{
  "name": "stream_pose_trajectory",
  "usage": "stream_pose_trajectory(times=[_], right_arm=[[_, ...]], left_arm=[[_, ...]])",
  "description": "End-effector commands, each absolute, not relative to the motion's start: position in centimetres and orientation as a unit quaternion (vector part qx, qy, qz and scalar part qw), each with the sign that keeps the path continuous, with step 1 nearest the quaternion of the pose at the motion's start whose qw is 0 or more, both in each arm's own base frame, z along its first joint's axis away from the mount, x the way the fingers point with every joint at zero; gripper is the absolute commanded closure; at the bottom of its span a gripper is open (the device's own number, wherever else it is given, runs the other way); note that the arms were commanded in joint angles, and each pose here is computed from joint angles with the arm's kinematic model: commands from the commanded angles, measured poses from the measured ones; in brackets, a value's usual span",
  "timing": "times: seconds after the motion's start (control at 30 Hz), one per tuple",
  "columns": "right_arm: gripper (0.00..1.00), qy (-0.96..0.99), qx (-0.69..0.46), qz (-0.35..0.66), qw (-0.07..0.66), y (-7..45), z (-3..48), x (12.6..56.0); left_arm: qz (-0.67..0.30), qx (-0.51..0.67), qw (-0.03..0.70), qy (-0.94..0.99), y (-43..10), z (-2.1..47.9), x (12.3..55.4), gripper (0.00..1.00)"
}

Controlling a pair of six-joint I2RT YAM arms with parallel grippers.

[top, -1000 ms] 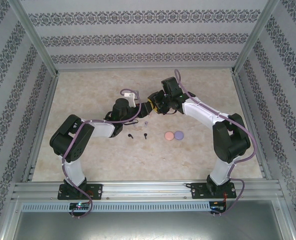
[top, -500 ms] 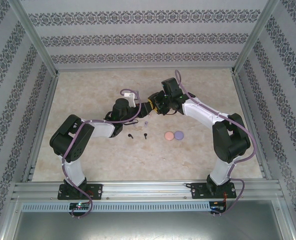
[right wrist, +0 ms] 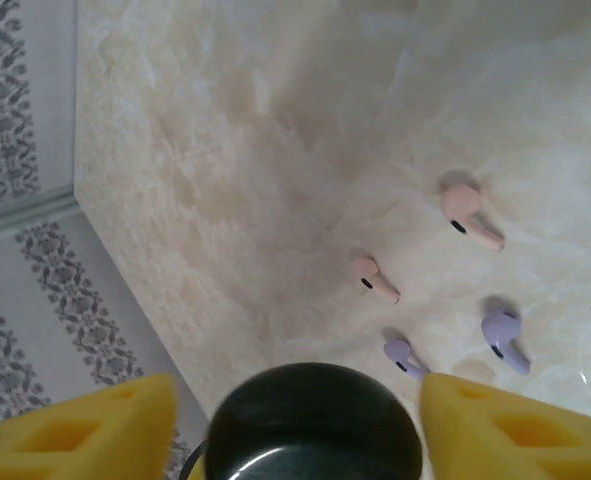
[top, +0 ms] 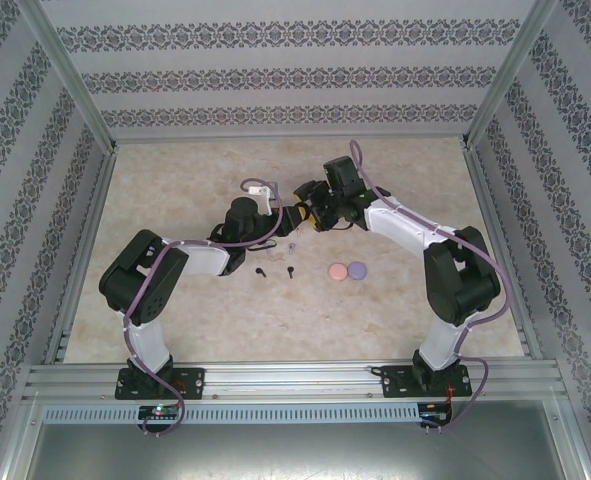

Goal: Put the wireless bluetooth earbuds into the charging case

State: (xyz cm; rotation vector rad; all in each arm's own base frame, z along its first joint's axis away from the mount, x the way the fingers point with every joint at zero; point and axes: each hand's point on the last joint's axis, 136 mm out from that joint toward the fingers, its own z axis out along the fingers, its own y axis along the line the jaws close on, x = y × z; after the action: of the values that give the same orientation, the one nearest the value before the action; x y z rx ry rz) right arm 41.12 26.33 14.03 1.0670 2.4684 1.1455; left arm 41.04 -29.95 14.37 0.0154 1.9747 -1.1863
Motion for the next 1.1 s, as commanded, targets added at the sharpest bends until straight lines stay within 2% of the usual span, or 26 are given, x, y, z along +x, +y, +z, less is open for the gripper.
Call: stream_pose_trajectory(times=[0.0,0.1,0.23,0.43,0.53,0.67,1.07], right_arm=[[0.26,0.824,0.349,0.412,0.17,23.7,17.6,42.5],[0.2,0.829,0.318,0.409,0.21,20.9,19.3,42.1],[0.15,0.846,0.22,0.404,0.27,17.8,20.9,40.8],[0.19,0.831,0.017,0.431,0.352,17.8,23.9,36.6],[0.2,0.814,-0.05,0.451,0.363,18.4,24.6,34.2],[0.21,0.799,-0.084,0.472,0.362,18.8,25.1,33.0],[0.27,0.788,-0.111,0.494,0.35,22.2,26.3,34.5]], left_arm=[[-0.48,0.03,0.4,0.78,-30.5,16.4,40.1,1.0],[-0.489,0.064,0.389,0.778,-30.8,17.8,39.6,1.0],[-0.515,0.124,0.361,0.768,-30.9,20.2,38.7,1.0],[-0.553,0.194,0.319,0.745,-30.3,23.8,37.7,1.0],[-0.568,0.219,0.304,0.733,-30.2,25.5,37.3,1.0],[-0.573,0.251,0.289,0.724,-30.5,27.2,36.5,1.0],[-0.578,0.26,0.285,0.719,-30.8,28.4,36.0,1.0]])
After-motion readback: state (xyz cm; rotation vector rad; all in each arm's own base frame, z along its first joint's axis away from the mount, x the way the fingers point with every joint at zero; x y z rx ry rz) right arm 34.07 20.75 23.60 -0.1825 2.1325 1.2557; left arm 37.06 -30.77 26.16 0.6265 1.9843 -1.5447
